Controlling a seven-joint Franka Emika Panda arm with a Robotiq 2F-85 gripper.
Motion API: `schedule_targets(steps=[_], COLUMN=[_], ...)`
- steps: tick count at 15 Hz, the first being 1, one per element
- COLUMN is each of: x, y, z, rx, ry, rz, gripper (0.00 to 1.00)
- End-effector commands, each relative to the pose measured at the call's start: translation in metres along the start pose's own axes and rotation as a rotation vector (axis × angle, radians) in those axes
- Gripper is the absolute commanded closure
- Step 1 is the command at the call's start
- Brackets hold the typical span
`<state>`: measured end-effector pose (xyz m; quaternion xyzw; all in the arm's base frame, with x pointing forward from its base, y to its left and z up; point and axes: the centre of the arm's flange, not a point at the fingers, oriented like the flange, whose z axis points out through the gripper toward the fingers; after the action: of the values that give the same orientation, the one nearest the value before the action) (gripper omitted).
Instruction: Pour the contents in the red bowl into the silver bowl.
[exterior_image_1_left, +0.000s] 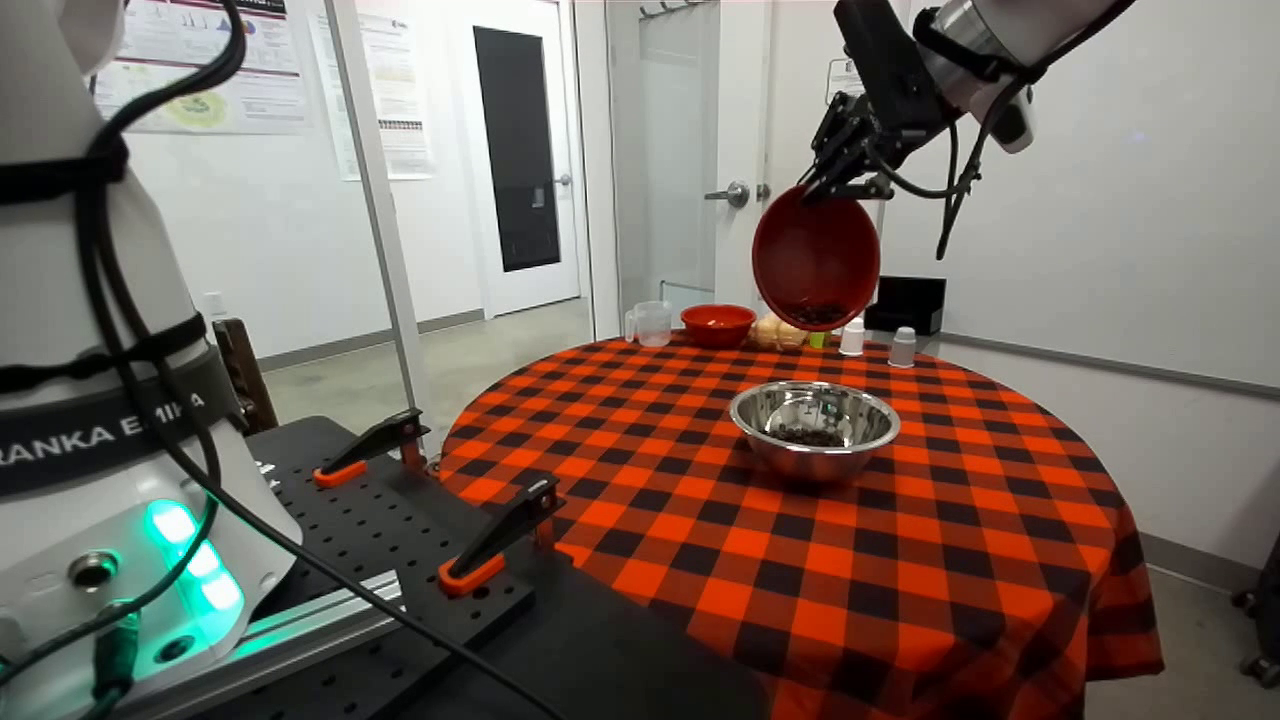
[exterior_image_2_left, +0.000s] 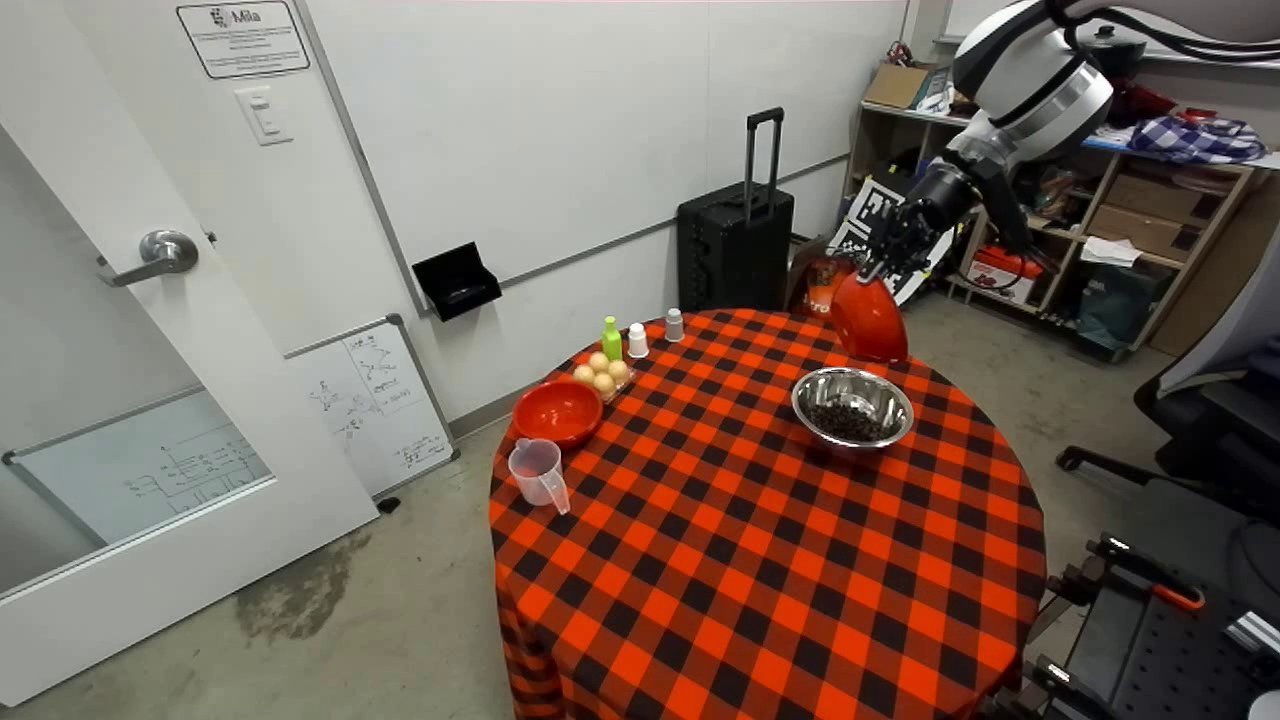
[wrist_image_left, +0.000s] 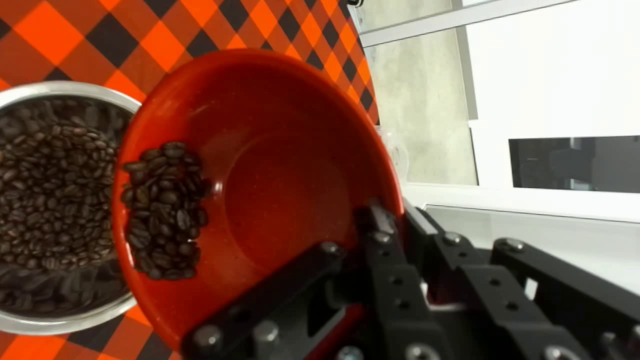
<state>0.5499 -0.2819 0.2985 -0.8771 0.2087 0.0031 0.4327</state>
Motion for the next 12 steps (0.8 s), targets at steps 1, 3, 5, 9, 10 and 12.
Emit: schedule_targets(steps=[1,3,5,9,10,12], x=[0.0,-0.001,-0.002,0.002,0.003,0.001], y=[-0.005,-0.003,-0.001,-0.064,-0.077,-0.101], z=[-0.007,-0.008,-0.01,0.084,0.102,0.137], rx=[-0.082,-0.121,-0.168,-0.264,-0.296,-0.364], ry=[-0.036,-0.058,-0.082,-0.15,-0.172,-0.213], rz=[-0.022,-0.035,-0.05,-0.109,-0.13,-0.166], gripper=[0.98,0.98,0.98,0.98,0.98,0.98])
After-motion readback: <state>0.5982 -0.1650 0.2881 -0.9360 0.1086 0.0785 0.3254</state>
